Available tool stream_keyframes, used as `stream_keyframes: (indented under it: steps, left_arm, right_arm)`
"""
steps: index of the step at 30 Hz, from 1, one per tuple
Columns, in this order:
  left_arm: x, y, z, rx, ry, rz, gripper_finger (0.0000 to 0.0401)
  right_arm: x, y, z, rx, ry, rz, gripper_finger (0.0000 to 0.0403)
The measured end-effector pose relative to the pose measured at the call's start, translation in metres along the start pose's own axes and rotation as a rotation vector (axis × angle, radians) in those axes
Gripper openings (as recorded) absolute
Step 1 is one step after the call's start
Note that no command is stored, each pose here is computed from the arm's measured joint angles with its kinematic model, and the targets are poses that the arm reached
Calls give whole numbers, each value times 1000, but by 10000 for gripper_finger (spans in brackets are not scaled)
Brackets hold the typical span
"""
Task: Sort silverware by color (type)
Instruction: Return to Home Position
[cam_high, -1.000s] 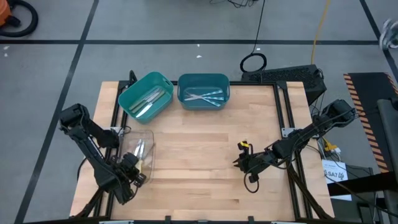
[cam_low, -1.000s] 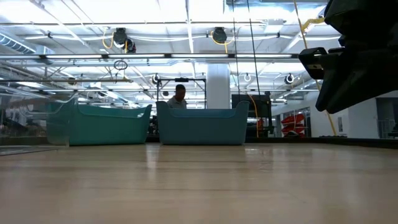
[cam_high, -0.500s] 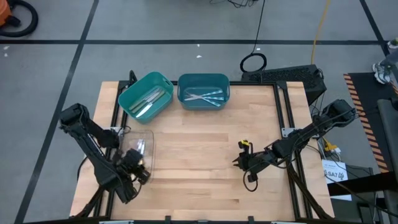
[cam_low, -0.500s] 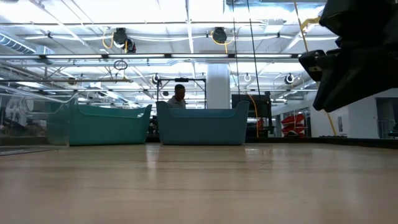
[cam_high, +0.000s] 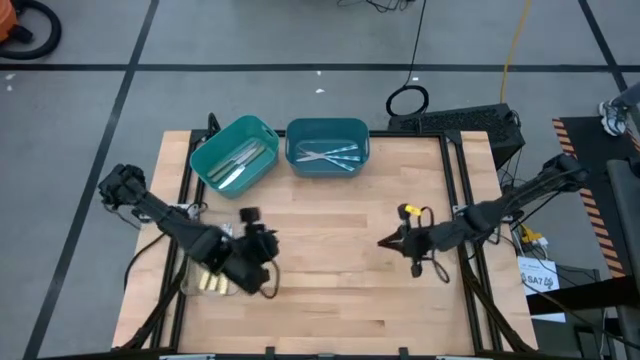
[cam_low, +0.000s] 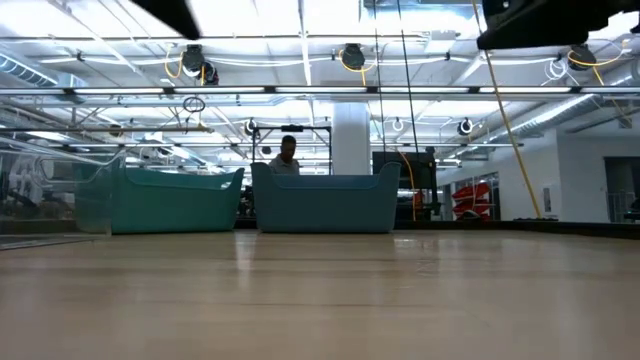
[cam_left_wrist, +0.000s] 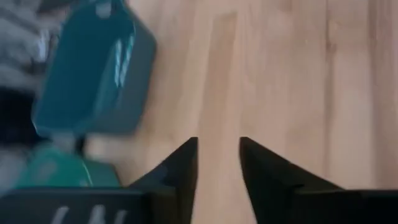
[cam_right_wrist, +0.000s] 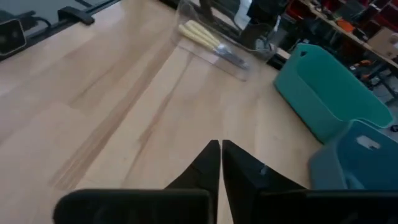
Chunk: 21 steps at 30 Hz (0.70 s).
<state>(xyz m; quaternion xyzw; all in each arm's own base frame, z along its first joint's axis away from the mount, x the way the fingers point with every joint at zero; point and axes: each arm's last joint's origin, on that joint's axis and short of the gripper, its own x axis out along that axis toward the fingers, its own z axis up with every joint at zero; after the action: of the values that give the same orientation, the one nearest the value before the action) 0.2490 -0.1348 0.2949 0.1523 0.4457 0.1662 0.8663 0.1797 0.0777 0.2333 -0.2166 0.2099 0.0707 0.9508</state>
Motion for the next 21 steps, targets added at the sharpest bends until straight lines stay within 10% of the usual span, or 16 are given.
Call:
stream_keyframes:
  steps: [7,15,21]
  left_arm:
    - [29,31,28,53,-70,49,36]
    - [54,69,47,0,-121,98,26]
    - [97,99,42,52,-219,-253,26]
  right_arm:
    - [-23,-14,-2,19,-23,-30,4]
    - [-43,-23,2,65,-120,-60,5]
    - [-46,-21,-11,66,-120,-60,5]
